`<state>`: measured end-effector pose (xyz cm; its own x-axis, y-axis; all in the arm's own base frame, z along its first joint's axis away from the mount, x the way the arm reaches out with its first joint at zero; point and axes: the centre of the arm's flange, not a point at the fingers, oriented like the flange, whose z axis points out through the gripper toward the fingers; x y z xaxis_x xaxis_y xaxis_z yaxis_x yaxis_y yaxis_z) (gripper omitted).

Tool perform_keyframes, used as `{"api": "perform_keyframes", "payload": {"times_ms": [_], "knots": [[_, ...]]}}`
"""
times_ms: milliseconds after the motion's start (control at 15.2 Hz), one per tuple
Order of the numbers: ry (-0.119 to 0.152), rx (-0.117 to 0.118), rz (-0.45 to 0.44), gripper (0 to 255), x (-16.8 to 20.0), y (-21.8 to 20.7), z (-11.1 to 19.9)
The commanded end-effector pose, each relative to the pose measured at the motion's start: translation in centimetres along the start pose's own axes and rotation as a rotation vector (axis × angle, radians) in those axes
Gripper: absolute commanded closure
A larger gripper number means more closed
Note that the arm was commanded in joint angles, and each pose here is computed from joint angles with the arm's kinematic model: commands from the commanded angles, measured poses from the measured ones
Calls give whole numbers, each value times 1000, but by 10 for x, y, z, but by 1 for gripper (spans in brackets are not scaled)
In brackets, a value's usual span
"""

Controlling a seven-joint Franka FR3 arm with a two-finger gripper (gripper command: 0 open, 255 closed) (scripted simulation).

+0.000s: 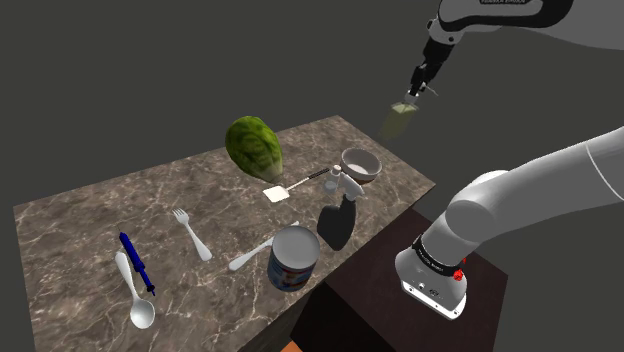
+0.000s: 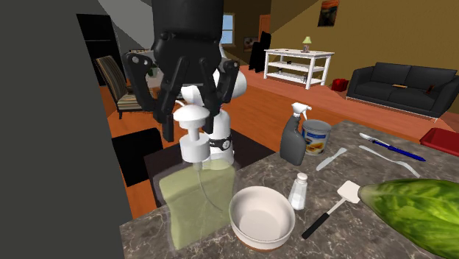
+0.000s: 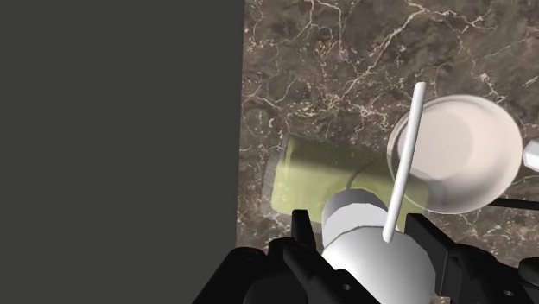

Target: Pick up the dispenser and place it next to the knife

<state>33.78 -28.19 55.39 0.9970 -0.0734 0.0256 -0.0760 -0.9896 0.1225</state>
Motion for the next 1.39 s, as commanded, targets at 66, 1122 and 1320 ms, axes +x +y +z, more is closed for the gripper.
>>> {"api": "perform_keyframes", "payload": {"times_ms": [66, 1122, 1320], "knots": [[0, 0, 0, 255, 1, 2, -17], [0, 0, 0, 255, 3, 13, -101], [0, 0, 0, 255, 4, 15, -117]]}}
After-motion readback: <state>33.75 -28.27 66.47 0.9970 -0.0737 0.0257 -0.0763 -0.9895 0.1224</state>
